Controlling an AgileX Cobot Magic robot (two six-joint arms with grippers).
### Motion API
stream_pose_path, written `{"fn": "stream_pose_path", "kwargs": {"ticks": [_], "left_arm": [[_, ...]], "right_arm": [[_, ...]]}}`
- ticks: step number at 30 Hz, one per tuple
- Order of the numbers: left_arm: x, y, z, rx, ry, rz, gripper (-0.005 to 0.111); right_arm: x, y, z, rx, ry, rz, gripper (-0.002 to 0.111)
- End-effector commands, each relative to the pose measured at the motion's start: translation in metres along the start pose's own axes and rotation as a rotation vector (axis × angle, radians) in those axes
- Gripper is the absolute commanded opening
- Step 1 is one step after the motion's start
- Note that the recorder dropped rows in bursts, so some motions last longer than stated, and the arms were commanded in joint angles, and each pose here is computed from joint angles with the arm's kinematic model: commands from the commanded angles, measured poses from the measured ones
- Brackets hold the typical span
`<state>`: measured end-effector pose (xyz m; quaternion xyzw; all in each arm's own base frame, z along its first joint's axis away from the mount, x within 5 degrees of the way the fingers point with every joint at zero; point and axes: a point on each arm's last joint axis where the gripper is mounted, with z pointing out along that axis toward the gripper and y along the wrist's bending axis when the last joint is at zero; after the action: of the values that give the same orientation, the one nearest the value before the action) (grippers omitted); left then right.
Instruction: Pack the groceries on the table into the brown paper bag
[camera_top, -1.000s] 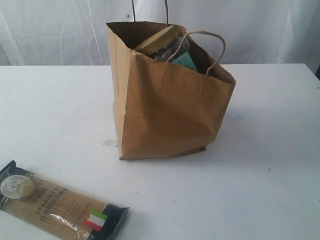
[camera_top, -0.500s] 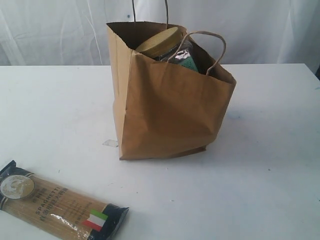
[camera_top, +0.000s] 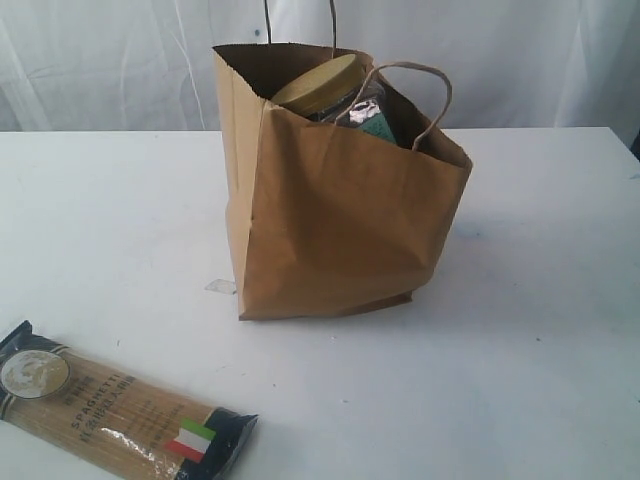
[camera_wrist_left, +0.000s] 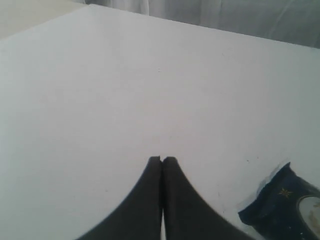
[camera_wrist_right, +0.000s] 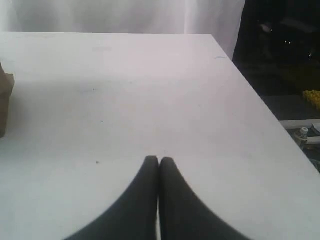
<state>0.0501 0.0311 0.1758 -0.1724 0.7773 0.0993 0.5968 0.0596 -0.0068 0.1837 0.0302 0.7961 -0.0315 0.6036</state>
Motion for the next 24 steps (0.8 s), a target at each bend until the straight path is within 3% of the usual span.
{"fn": "stream_pose_path", "kwargs": {"ticks": [1,3,4,6,7,8,9,13,16,18,19,21,23,24], "left_arm": [[-0.001,0.001,0.000,-0.015,-0.020,0.098,0.000],[-0.003,0.000,0.000,-0.001,-0.042,0.109,0.000],[-0.005,-0.007,-0.001,0.087,-0.060,-0.086,0.000],[-0.018,-0.027,-0.006,0.367,-0.091,-0.739,0.000],[-0.029,-0.033,-0.012,0.525,-0.129,-0.963,0.000],[-0.039,-0.038,-0.018,0.648,-0.193,-1.011,0.000],[-0.044,-0.038,-0.021,0.688,-0.244,-1.007,0.000],[-0.066,-0.039,-0.036,0.764,-0.476,-0.798,0.000],[-0.091,-0.035,-0.058,0.924,-0.666,-0.897,0.000],[-0.117,-0.025,-0.085,1.078,-0.891,-0.997,0.000],[-0.131,-0.020,-0.104,1.137,-1.034,-0.981,0.000],[-0.158,-0.014,-0.136,1.084,-1.265,-0.802,0.000],[-0.181,-0.016,-0.150,0.895,-1.282,-0.588,0.000],[-0.192,-0.018,-0.152,0.772,-1.231,-0.450,0.000]], "right_arm": [[0.000,0.000,0.000,0.000,-0.002,-0.010,0.000],[0.001,0.001,0.000,-0.020,0.000,-0.015,0.000],[0.001,0.002,0.000,-0.025,0.000,-0.017,0.000],[0.001,0.002,0.000,-0.028,0.000,-0.017,0.000],[0.001,0.002,0.000,-0.028,0.000,-0.017,0.000],[0.001,0.002,0.000,-0.028,0.000,-0.017,0.000],[0.001,0.002,0.000,-0.028,0.000,-0.017,0.000],[0.000,0.002,-0.001,-0.028,-0.007,-0.017,0.000],[0.000,0.002,-0.001,-0.028,-0.007,-0.017,0.000],[0.000,0.002,-0.001,-0.028,-0.007,-0.017,0.000],[0.000,0.002,-0.001,-0.028,-0.007,-0.017,0.000],[0.000,0.002,-0.001,-0.028,-0.007,-0.017,0.000],[0.000,0.002,-0.001,-0.028,-0.007,-0.017,0.000],[0.000,0.002,-0.001,-0.028,-0.007,-0.017,0.000]]}}
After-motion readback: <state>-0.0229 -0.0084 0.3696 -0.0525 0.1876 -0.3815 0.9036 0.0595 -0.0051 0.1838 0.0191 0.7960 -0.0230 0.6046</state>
